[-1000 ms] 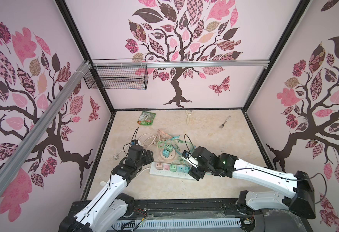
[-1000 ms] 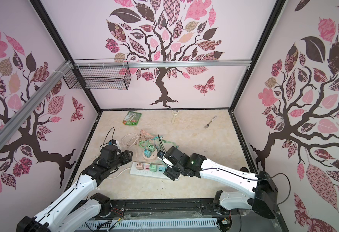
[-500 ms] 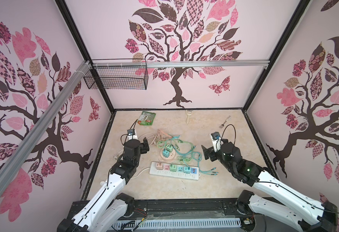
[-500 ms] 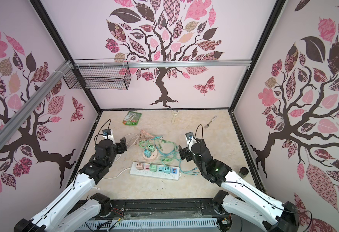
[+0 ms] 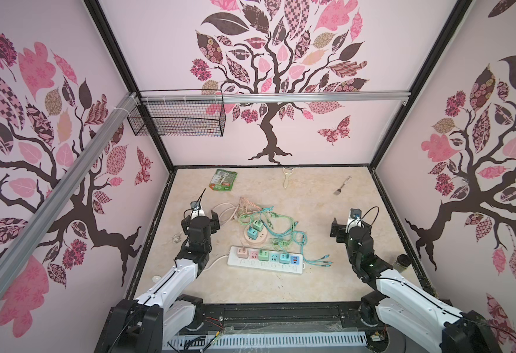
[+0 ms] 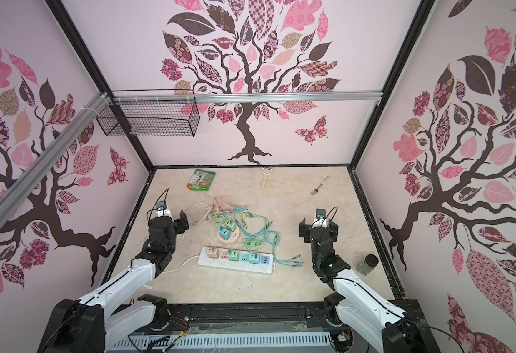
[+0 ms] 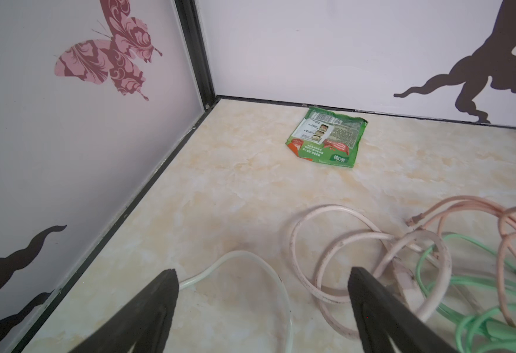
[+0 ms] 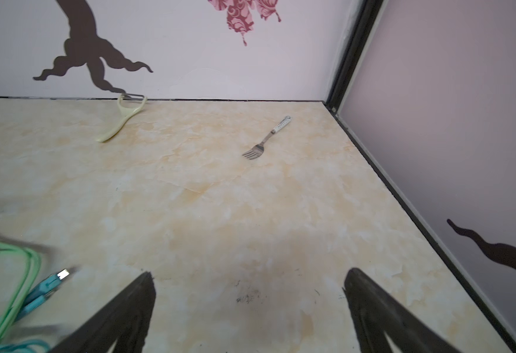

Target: Insert the plug

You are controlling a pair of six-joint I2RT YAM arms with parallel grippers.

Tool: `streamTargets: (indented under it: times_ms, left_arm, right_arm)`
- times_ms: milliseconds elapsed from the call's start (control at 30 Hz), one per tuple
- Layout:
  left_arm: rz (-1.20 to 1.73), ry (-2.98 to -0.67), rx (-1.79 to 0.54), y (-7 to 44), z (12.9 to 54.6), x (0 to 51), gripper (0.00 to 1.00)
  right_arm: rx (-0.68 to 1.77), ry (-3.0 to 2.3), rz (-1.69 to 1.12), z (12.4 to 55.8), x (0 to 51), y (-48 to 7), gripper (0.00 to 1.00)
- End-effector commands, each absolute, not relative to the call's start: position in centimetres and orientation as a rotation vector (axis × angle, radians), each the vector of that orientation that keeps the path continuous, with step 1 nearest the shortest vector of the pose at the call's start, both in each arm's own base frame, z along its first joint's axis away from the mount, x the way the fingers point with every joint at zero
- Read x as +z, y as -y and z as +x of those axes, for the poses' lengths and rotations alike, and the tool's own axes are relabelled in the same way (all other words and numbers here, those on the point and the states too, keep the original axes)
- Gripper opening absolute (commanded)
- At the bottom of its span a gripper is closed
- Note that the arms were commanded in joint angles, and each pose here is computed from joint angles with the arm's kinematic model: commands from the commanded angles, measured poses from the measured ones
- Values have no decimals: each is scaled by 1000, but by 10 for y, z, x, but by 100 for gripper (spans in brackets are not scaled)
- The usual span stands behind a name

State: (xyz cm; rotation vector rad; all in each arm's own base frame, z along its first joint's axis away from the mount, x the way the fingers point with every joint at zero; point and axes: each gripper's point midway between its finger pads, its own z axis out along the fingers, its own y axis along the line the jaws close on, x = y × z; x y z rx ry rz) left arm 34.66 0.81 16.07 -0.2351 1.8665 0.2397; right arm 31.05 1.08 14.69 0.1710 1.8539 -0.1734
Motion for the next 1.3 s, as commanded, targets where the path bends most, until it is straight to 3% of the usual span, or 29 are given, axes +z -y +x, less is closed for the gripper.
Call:
streamTargets:
  times_ms: [0,333,667,933,1267]
  left_arm:
    - [-226,-1814,238,-13,351,156,91]
    - [-127,-1789,214,-10,370,137,93]
    - [-220,-1747,135,-39,381,112,95]
    - [-173,-1876,117,-32,399,100,98]
    - [-174,-1872,117,-33,399,101,98]
  right_arm:
    - [-82,-1764,284,319,155,7,99]
    - [-118,-1762,189,344,135,6,99]
    - [-45,-1697,91,365,135,-8,99]
    - [6,-1794,96,389,108,-4,99]
    - [4,-1780,102,387,110,-1,100]
